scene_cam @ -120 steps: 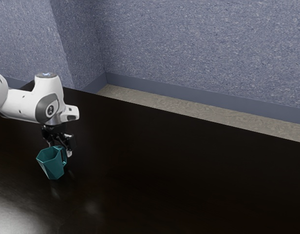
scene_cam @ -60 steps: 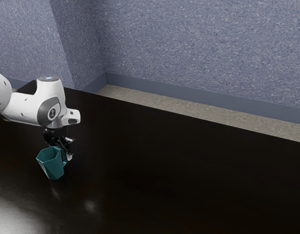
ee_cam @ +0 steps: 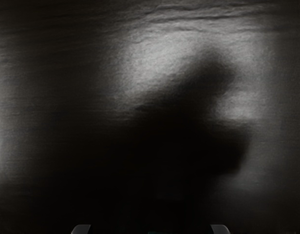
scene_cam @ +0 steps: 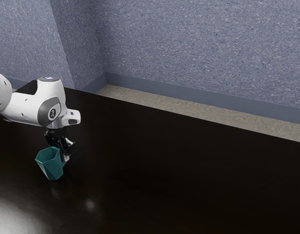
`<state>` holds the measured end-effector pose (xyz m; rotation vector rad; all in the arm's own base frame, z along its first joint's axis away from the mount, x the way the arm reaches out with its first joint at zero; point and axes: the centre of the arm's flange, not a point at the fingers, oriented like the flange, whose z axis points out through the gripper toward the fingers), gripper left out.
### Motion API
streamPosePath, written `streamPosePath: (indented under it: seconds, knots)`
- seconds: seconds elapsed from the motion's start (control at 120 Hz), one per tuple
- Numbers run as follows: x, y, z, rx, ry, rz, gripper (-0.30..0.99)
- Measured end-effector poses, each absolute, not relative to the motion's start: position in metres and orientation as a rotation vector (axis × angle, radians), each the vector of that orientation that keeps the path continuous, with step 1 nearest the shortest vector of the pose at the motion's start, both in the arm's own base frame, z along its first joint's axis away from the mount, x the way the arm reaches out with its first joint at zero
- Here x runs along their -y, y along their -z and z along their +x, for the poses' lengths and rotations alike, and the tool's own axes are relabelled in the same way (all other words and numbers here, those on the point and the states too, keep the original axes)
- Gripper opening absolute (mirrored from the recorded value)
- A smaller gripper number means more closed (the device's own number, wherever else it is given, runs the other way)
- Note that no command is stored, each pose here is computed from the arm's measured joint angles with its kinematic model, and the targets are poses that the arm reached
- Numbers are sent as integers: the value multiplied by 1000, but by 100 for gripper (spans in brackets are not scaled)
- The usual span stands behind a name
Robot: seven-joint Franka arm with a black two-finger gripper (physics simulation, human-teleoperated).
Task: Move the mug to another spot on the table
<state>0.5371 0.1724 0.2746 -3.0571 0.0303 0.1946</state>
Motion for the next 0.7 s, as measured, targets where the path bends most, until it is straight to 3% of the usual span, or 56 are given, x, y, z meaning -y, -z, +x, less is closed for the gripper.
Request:
streamPosePath:
  seconds: [0.7]
  knots:
    - [-143, -293, 550, -52, -371, -3053, 13]
